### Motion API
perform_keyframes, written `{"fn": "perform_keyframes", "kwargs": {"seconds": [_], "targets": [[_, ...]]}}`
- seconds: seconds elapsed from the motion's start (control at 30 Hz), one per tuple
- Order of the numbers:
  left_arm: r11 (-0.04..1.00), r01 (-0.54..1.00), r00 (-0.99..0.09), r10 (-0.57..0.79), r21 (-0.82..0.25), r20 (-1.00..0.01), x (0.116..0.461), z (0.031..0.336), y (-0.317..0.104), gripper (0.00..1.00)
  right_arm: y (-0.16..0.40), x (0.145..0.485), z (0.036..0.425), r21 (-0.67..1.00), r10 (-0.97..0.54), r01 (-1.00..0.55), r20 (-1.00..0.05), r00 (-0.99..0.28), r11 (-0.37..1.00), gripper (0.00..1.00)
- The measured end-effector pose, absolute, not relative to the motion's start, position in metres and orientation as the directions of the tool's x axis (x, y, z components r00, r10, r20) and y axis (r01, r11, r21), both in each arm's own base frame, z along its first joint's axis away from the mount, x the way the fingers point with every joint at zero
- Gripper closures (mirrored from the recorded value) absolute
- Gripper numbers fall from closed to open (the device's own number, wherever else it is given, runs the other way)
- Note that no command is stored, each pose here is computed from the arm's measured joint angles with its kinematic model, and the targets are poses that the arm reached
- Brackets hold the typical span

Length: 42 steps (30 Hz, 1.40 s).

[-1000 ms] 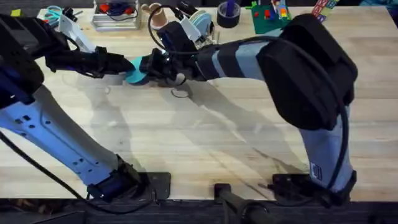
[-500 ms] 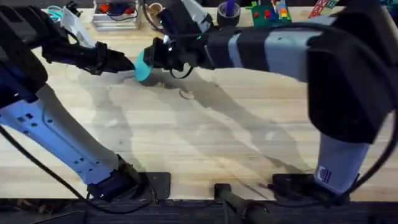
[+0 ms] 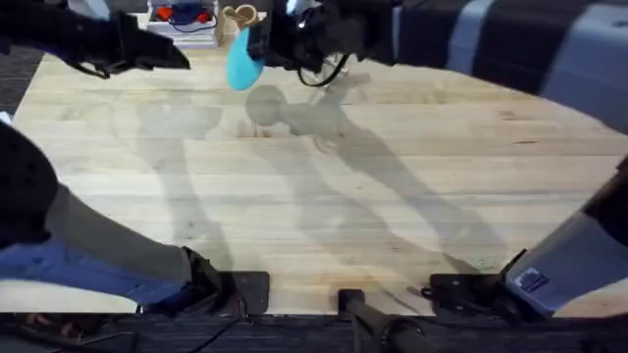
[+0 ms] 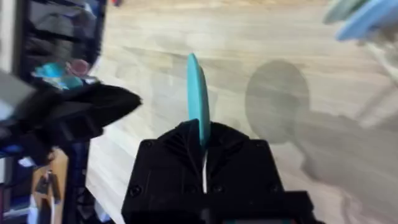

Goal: Pick up the plates from the table one by one and place each into a slot on the dish rack.

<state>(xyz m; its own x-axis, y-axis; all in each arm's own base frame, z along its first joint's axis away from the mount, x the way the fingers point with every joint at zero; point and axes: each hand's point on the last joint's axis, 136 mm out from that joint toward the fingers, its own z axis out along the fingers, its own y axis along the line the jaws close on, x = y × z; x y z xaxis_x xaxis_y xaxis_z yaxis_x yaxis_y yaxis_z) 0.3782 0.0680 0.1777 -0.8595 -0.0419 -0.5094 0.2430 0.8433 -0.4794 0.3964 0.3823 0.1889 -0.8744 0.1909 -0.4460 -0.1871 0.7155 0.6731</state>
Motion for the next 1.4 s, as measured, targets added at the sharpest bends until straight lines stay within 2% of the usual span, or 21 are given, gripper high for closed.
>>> {"fn": "perform_keyframes", "kwargs": {"seconds": [0.13, 0.33, 0.7, 0.9, 1.1, 1.13, 1.23, 1.3, 1.4], "targets": [[0.862, 0.302, -0.841, 0.039, -0.408, -0.540, 0.374, 0.198, 0.045, 0.960, 0.361, 0.389, 0.200, 0.629, 0.170, -0.185, -0.460, -0.871, 0.755, 0.970], [0.882, 0.336, -0.839, 0.120, -0.332, -0.531, 0.360, 0.217, 0.016, 0.960, 0.320, 0.378, 0.228, 0.577, 0.161, -0.175, -0.484, -0.860, 0.798, 0.970], [0.904, 0.373, -0.820, 0.215, -0.210, -0.530, 0.325, 0.251, -0.023, 0.960, 0.210, 0.369, 0.271, 0.483, 0.235, -0.057, -0.522, -0.820, 0.874, 0.970], [0.917, 0.380, -0.804, 0.262, -0.122, -0.534, 0.314, 0.262, -0.039, 0.960, 0.173, 0.355, 0.265, 0.429, 0.243, 0.015, -0.481, -0.842, 0.903, 0.970], [0.923, 0.383, -0.804, 0.311, -0.042, -0.506, 0.311, 0.260, -0.044, 0.955, 0.157, 0.347, 0.256, 0.363, 0.232, 0.058, -0.460, -0.857, 0.930, 0.970], [0.923, 0.382, -0.805, 0.314, -0.035, -0.504, 0.311, 0.260, -0.044, 0.934, 0.155, 0.347, 0.257, 0.353, 0.231, 0.061, -0.463, -0.856, 0.933, 0.970], [0.929, 0.370, -0.809, 0.312, -0.019, -0.498, 0.311, 0.259, -0.041, 0.768, 0.152, 0.347, 0.263, 0.341, 0.233, 0.067, -0.474, -0.849, 0.938, 0.970], [0.931, 0.366, -0.810, 0.311, -0.014, -0.496, 0.311, 0.259, -0.040, 0.610, 0.150, 0.347, 0.266, 0.332, 0.232, 0.068, -0.482, -0.845, 0.941, 0.970], [0.933, 0.361, -0.812, 0.309, -0.009, -0.494, 0.311, 0.259, -0.039, 0.138, 0.145, 0.347, 0.267, 0.311, 0.230, 0.078, -0.489, -0.842, 0.947, 0.970]]}}
